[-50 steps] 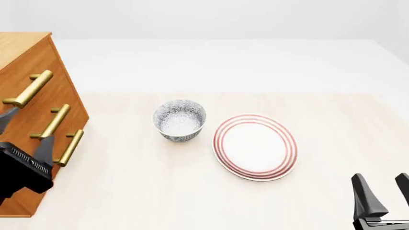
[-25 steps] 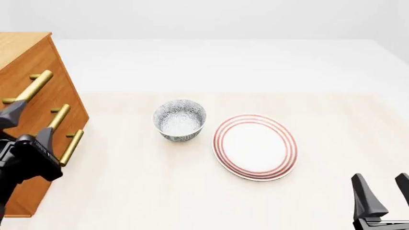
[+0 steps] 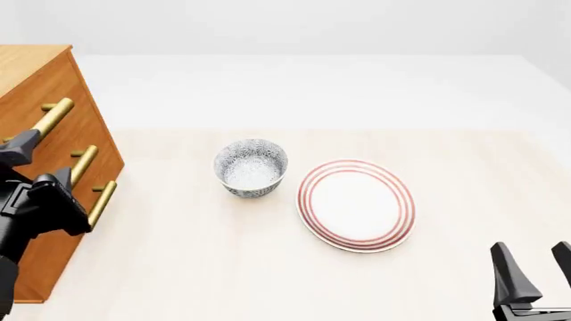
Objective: Open the top drawer of the cabinet.
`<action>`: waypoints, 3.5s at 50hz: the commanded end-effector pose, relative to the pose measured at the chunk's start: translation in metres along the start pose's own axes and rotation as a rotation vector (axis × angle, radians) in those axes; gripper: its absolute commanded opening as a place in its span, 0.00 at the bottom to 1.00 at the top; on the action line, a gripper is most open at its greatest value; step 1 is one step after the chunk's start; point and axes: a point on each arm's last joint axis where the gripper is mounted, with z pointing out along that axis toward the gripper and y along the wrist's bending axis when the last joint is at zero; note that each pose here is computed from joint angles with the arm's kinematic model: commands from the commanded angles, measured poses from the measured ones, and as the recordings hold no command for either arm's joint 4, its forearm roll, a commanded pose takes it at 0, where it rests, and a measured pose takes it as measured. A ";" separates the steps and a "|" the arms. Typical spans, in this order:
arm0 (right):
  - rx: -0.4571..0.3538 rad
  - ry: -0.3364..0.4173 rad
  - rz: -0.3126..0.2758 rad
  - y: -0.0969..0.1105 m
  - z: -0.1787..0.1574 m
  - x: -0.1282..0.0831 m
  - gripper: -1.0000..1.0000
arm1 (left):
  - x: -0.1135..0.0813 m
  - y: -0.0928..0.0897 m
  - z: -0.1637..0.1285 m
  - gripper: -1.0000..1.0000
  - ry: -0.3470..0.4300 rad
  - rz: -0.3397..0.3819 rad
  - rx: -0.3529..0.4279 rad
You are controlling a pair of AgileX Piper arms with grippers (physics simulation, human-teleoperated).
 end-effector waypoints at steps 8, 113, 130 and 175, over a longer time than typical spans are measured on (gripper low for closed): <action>0.000 0.000 0.000 0.000 0.000 0.000 1.00 | 0.010 -0.004 0.023 1.00 0.046 0.019 -0.001; 0.000 0.000 0.000 0.000 0.000 0.000 1.00 | 0.001 -0.023 0.032 0.00 -0.004 0.137 -0.002; 0.000 0.000 0.000 0.000 0.000 0.000 1.00 | -0.011 -0.014 0.031 0.00 -0.053 0.136 -0.007; 0.000 0.000 0.000 0.000 0.000 0.000 1.00 | -0.038 -0.006 0.033 0.00 -0.167 0.135 -0.016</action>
